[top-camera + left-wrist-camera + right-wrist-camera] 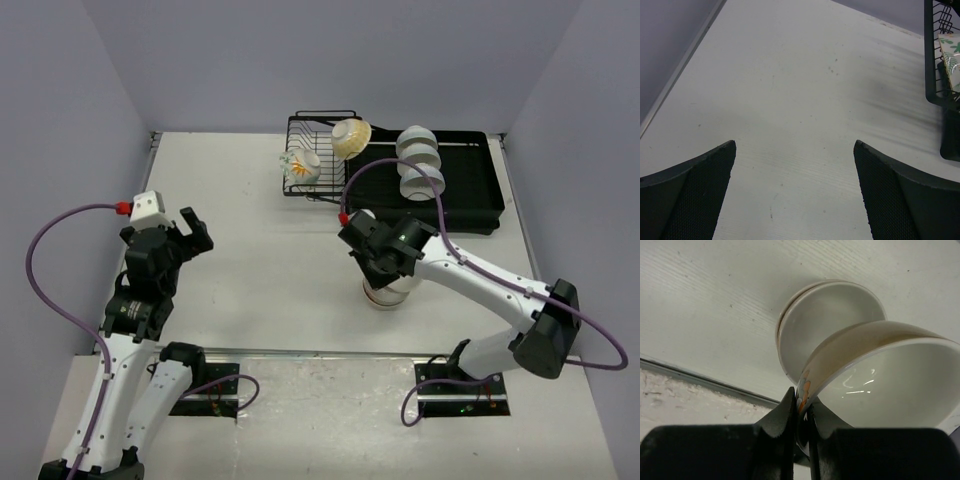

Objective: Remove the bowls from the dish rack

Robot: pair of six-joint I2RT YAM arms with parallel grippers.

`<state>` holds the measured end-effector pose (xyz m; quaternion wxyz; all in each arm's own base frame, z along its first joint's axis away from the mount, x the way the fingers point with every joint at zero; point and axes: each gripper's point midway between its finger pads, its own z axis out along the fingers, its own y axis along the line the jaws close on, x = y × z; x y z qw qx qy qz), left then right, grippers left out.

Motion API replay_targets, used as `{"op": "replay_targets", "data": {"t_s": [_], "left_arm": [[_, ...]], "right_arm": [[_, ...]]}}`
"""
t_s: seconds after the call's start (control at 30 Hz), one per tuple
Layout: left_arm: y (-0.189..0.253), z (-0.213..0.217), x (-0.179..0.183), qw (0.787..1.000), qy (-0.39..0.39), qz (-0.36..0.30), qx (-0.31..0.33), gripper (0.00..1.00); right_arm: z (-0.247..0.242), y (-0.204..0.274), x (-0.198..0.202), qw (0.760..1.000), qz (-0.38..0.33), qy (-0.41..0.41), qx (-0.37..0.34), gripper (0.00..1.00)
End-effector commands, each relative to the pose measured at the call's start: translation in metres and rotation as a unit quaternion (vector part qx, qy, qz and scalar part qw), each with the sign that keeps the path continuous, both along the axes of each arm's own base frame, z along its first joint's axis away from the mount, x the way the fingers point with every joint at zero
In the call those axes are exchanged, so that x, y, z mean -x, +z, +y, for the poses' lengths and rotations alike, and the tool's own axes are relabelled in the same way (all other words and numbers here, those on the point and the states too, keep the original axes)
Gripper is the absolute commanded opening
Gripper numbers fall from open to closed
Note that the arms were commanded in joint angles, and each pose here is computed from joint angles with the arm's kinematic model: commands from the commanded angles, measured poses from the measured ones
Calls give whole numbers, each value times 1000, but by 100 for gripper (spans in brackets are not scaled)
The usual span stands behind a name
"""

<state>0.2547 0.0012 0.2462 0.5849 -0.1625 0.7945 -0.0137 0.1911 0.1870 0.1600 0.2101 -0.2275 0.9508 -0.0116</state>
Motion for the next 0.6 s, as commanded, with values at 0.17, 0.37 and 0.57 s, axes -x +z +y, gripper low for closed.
{"op": "replay_targets", "data": {"t_s": [0.17, 0.37, 0.57], "left_arm": [[8, -4, -3, 1000, -10, -20, -1, 100], [9, -5, -2, 1000, -10, -22, -2, 100], [10, -6, -1, 1000, -11, -23, -3, 100]], "right_arm": [[6, -17, -4, 998, -4, 11, 61, 0], [12, -37, -7, 996, 17, 23, 84, 0], [12, -54, -3, 995, 35, 20, 97, 0]]}}
